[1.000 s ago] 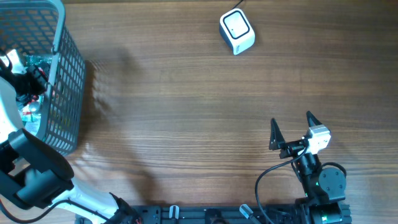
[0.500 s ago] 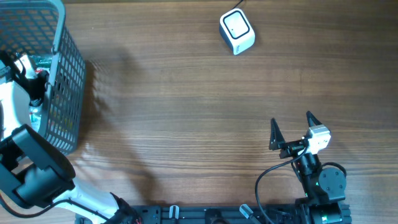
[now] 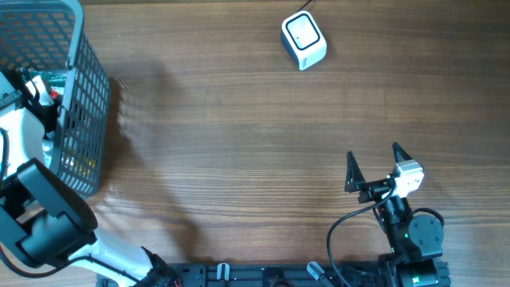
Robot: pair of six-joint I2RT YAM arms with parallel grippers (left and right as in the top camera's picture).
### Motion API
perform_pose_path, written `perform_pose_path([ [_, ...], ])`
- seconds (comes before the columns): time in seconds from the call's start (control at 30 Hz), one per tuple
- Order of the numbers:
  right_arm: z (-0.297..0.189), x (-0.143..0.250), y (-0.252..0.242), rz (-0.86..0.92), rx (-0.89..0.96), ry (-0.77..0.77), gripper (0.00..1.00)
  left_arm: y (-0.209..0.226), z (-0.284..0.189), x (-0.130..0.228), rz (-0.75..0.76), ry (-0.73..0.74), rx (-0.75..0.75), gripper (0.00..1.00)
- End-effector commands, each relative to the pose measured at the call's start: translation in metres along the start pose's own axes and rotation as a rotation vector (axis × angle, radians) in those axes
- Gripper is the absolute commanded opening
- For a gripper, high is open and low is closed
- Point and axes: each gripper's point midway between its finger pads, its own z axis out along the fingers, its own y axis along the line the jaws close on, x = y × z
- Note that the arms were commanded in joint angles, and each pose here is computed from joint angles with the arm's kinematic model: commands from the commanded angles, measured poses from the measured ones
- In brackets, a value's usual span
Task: Scan the item barcode
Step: 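Lift the Kleenex pack out and carry it toward the white scanner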
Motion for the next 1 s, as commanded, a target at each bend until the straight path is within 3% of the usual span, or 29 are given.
perform_pose_path([
  [0.0,0.0,-0.001,-0.001,-0.009,0.003,-0.006,1.0,-0.005,-0.021,-0.018,0.011,-0.074,0.004,0.45],
  [0.27,0.0,-0.001,-0.001,-0.009,0.003,-0.006,1.0,-0.025,-0.14,-0.1,0.061,-0.409,0.014,0.43],
  [0.43,0.0,-0.001,-0.001,-0.008,0.003,-0.006,1.0,-0.04,-0.231,-0.127,0.094,-0.624,0.021,0.43],
  [0.57,0.0,-0.001,-0.001,-0.009,0.003,-0.006,1.0,-0.058,-0.281,-0.125,0.125,-0.728,0.043,0.45],
  [0.83,0.0,-0.001,-0.001,-0.009,0.003,-0.006,1.0,-0.119,-0.325,-0.107,0.233,-0.815,0.152,0.44],
  [0.97,0.0,-0.001,-0.001,-0.009,0.003,-0.006,1.0,-0.168,-0.346,-0.081,0.322,-0.827,0.258,0.43],
])
